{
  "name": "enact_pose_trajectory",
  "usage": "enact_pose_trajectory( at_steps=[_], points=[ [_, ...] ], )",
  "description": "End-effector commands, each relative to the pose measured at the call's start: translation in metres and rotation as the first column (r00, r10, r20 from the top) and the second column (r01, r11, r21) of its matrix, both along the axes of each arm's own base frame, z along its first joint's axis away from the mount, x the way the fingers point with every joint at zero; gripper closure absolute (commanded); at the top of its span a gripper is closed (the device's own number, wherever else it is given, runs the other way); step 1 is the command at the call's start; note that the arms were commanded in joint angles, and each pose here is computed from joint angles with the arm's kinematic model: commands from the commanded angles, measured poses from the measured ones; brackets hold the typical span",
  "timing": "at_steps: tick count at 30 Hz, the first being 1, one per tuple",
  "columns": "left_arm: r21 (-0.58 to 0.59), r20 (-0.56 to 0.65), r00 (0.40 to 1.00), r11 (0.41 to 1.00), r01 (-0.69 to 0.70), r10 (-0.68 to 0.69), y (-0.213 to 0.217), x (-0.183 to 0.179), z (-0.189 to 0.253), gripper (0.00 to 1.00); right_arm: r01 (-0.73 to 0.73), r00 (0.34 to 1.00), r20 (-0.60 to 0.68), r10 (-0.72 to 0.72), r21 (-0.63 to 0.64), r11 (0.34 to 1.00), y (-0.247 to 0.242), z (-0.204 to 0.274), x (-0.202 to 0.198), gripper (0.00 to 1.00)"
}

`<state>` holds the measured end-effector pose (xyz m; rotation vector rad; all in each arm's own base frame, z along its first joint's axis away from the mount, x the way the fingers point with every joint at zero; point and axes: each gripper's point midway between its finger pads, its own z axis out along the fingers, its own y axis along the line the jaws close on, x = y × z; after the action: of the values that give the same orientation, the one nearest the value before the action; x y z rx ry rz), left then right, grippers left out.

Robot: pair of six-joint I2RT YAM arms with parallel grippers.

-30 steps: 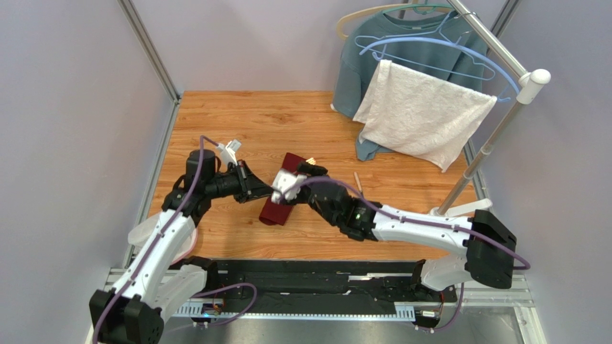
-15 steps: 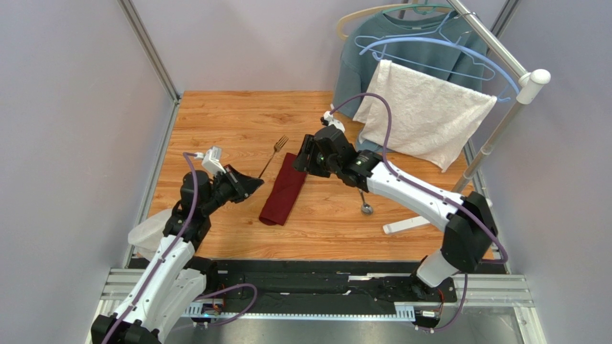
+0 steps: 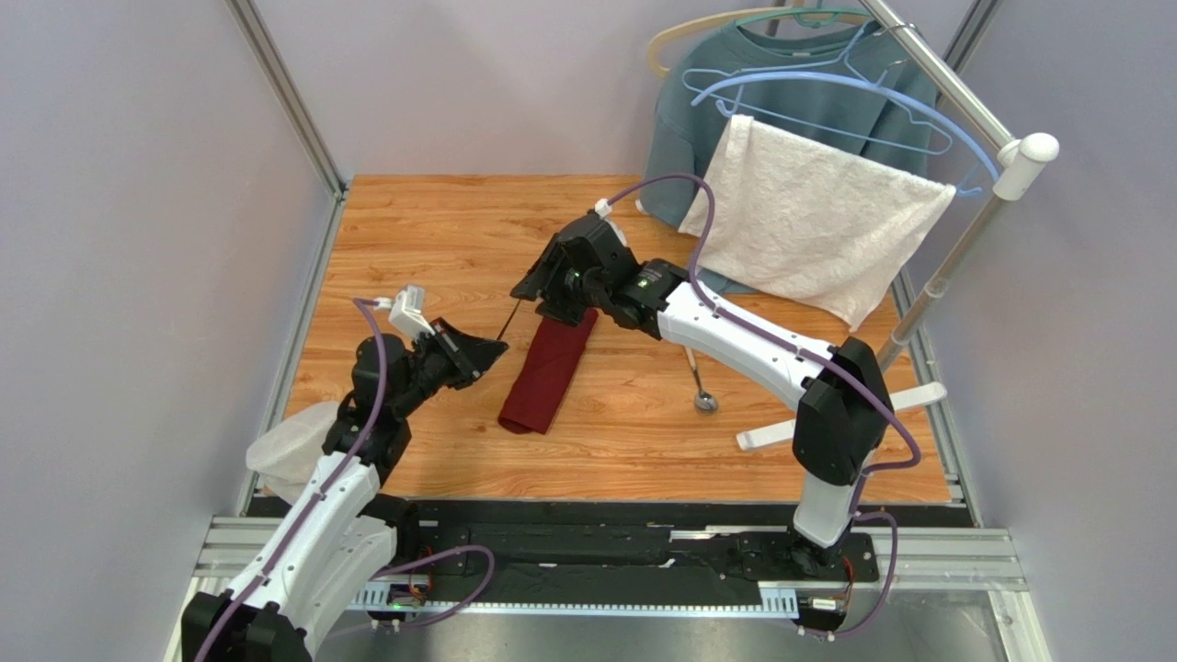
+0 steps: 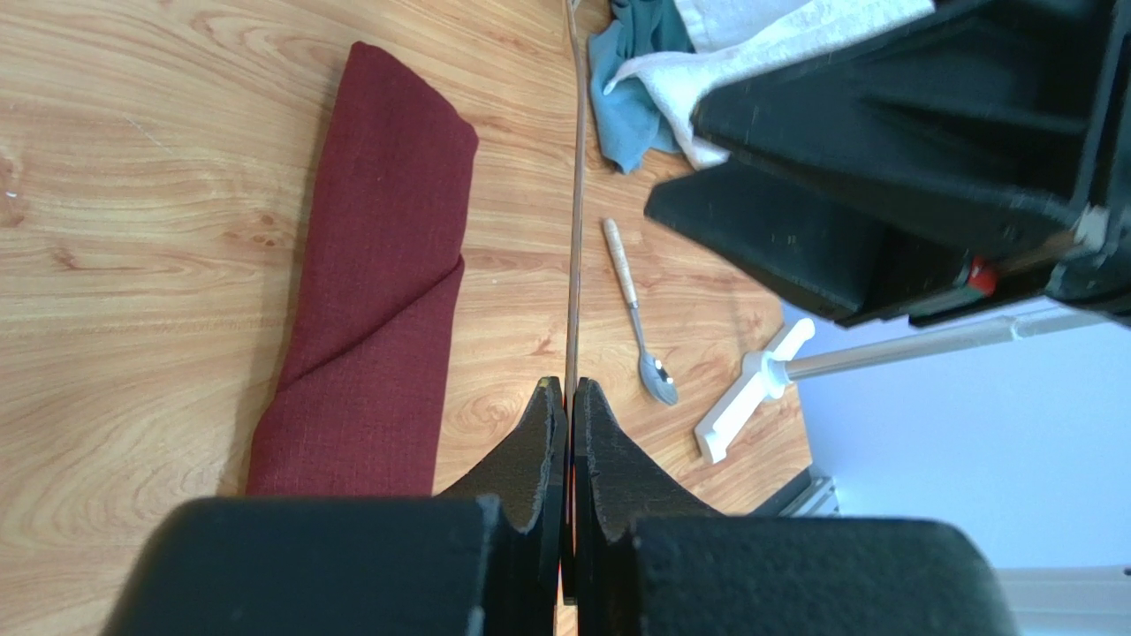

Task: Fold the napkin into a case and place the utensils inside
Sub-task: Pass from the left arm to the right

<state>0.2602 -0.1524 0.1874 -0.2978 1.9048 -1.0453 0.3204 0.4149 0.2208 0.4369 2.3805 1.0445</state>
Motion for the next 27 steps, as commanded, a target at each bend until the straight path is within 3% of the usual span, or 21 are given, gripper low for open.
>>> enact_pose_trajectory(
  at_steps=[1,17,23,24,27],
  points=[
    [-0.033,0.092,0.996,0.999,0.0,0.003,-0.001,0.004,0.019,1.0,0.04,0.999,-0.011,-0.04,0.024,0.999,0.015,0.006,0.014,0.5],
    [-0.051,0.087,0.996,0.999,0.011,-0.007,-0.003,0.0,0.01,1.0,0.109,0.994,-0.016,-0.109,-0.018,0.994,0.014,-0.014,0.04,0.66],
    [-0.041,0.073,0.997,0.999,0.013,-0.01,-0.003,-0.001,0.005,1.0,0.114,0.993,-0.016,-0.114,-0.022,0.993,0.016,-0.018,0.052,0.88],
    [-0.038,0.07,0.998,0.999,0.013,-0.011,-0.003,-0.001,0.003,1.0,0.113,0.993,-0.02,-0.113,-0.023,0.993,0.015,-0.019,0.054,0.98],
    [-0.013,0.03,1.0,1.0,0.009,-0.009,-0.001,-0.002,-0.004,1.0,0.119,0.993,-0.014,-0.12,-0.049,0.992,0.008,-0.024,0.06,1.0]
  ],
)
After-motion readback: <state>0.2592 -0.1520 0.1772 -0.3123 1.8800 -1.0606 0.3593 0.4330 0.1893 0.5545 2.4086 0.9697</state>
